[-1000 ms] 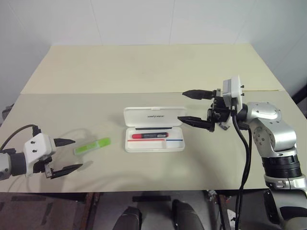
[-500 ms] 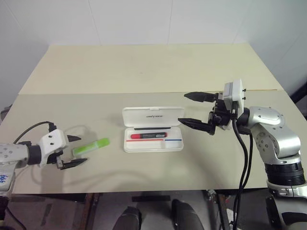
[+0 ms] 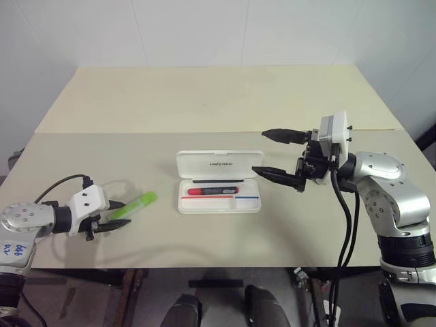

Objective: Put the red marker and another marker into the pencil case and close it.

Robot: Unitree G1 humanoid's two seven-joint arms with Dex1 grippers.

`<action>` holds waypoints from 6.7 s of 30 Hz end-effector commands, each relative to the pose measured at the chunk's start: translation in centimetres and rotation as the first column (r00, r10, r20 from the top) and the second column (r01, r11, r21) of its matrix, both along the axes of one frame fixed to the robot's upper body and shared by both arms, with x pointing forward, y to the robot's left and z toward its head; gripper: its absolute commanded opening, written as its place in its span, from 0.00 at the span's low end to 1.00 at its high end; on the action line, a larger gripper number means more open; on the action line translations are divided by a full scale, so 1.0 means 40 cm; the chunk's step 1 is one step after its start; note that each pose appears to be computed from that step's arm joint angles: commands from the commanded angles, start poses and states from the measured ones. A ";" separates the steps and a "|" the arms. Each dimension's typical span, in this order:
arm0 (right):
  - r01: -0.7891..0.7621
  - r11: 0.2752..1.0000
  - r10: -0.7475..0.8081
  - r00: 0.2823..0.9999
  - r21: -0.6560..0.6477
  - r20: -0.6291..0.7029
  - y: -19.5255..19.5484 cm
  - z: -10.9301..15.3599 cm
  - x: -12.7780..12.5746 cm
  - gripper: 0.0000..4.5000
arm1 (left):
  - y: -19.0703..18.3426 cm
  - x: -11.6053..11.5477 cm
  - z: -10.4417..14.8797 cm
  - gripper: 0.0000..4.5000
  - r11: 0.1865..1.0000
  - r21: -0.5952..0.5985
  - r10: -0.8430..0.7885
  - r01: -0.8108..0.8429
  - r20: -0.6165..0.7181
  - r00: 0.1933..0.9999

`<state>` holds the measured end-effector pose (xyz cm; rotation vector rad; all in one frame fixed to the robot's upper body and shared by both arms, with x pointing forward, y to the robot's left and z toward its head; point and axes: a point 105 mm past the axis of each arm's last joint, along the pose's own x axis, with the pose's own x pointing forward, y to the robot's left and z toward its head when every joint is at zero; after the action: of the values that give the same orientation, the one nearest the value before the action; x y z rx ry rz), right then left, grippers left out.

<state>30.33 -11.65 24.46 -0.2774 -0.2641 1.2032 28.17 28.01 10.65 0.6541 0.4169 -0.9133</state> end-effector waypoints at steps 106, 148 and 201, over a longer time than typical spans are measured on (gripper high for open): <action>0.083 0.996 -0.084 0.996 -0.017 -0.030 -0.043 -0.024 -0.026 1.00 | -0.375 0.059 0.155 0.45 0.859 -0.120 -0.483 0.497 0.129 0.866; 0.526 0.734 -0.647 0.734 -0.429 -0.207 -0.373 -0.228 0.176 1.00 | -0.408 -0.029 0.282 0.99 0.806 -0.346 -0.422 0.480 0.232 0.876; 0.120 0.961 -0.173 0.964 -0.251 -0.202 -0.070 -0.149 0.111 0.09 | -0.343 -0.027 0.277 1.00 0.867 -0.290 -0.349 0.406 0.229 0.909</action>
<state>35.69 -15.27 17.14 -0.3651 0.1525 1.0569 27.33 14.02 20.84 0.4722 0.0081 -1.2665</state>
